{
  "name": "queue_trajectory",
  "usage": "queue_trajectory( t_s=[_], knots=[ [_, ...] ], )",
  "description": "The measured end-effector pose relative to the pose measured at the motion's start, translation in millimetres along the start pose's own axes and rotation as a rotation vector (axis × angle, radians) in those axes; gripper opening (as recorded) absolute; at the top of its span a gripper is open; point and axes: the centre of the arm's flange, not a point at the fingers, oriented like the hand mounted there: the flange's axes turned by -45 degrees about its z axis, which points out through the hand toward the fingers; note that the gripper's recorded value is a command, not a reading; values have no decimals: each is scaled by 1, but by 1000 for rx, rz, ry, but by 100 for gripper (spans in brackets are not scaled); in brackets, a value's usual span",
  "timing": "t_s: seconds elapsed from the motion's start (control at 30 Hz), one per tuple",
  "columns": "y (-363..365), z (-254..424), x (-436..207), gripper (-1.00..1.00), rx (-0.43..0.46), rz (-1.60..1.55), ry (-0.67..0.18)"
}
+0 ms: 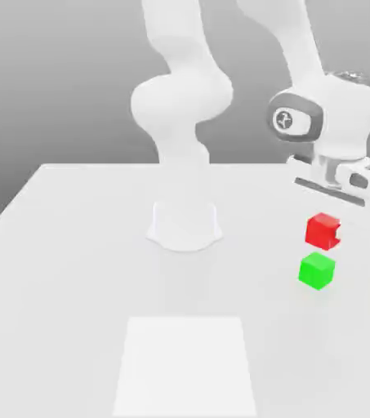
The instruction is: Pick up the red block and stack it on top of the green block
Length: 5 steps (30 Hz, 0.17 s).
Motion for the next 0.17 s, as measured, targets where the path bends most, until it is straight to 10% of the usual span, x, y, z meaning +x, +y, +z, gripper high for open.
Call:
queue_trajectory(
  t_s=[0.07, 0.1, 0.17],
  knots=[
    [-1, 16, 0, -100, 1, 2, 3],
    [-2, 22, 0, 100, 1, 0, 5],
    [-2, 22, -1, 100, 1, 3, 5]
  ],
)
